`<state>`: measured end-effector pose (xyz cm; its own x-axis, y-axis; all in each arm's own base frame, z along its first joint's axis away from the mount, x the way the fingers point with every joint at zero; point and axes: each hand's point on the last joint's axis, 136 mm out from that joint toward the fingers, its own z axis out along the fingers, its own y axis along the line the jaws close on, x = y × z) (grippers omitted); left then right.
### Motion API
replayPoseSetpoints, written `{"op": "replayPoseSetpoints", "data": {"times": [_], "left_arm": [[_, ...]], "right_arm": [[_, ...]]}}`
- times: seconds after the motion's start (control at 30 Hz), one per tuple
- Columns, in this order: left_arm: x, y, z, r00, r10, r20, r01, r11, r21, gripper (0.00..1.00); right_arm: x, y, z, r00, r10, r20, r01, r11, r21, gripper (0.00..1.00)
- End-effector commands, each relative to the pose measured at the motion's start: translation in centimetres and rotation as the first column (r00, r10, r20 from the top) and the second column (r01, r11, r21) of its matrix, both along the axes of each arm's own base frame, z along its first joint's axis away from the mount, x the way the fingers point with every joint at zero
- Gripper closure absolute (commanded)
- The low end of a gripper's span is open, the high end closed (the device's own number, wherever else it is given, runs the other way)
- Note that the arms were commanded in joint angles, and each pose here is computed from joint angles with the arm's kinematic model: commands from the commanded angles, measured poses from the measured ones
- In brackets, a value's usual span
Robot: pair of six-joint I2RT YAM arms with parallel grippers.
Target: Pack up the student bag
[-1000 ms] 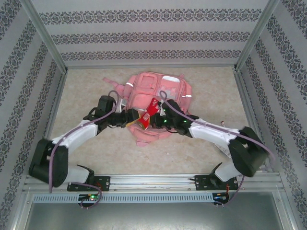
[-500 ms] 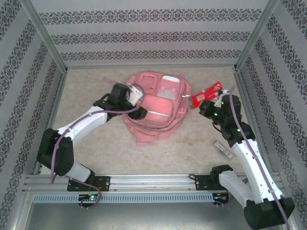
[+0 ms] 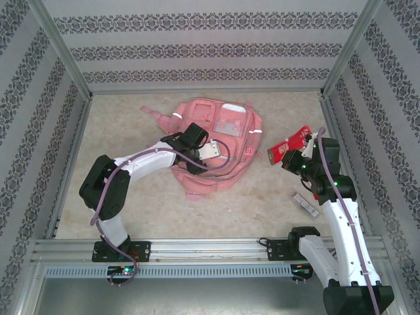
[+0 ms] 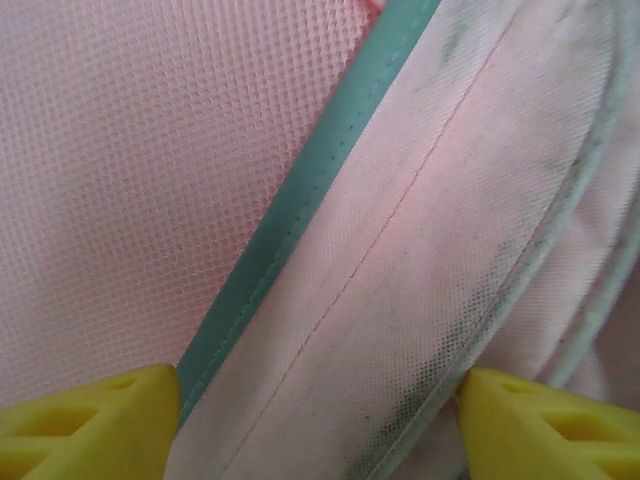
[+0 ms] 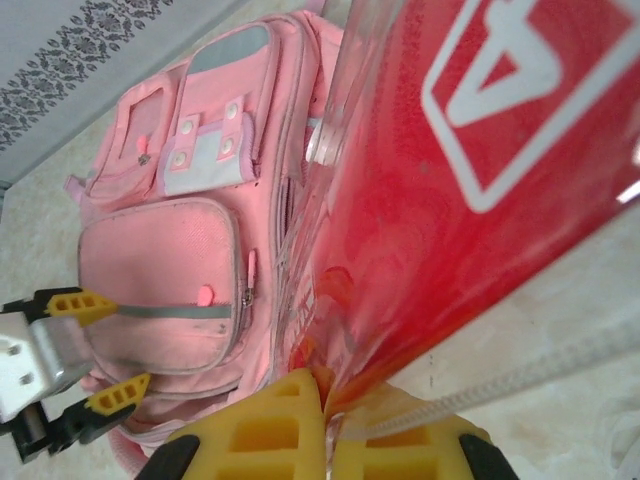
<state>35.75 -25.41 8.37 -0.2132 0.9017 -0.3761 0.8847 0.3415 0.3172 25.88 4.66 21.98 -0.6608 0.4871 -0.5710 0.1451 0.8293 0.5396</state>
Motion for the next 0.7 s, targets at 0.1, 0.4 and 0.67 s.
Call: {"op": "replayPoseSetpoints", "data": {"times": [0.1, 0.4, 0.67], "left_arm": [[3.0, 0.8, -0.6, 0.995, -0.003, 0.104, -0.013, 0.989, 0.146, 0.4], [2.4, -0.9, -0.7, 0.991, -0.09, 0.098, 0.08, 0.992, 0.102, 0.73], [2.8, -2.9, 7.2, 0.995, 0.038, 0.096, -0.029, 0.995, -0.097, 1.0]], "right_arm": [[-0.2, 0.4, 0.8, 0.999, 0.029, 0.027, -0.029, 1.0, 0.011, 1.0], [-1.0, 1.3, 0.3, 0.998, 0.059, 0.01, -0.06, 0.997, 0.057, 1.0], [-1.7, 5.9, 0.5, 0.969, 0.246, 0.009, -0.237, 0.921, 0.311, 1.0]]}}
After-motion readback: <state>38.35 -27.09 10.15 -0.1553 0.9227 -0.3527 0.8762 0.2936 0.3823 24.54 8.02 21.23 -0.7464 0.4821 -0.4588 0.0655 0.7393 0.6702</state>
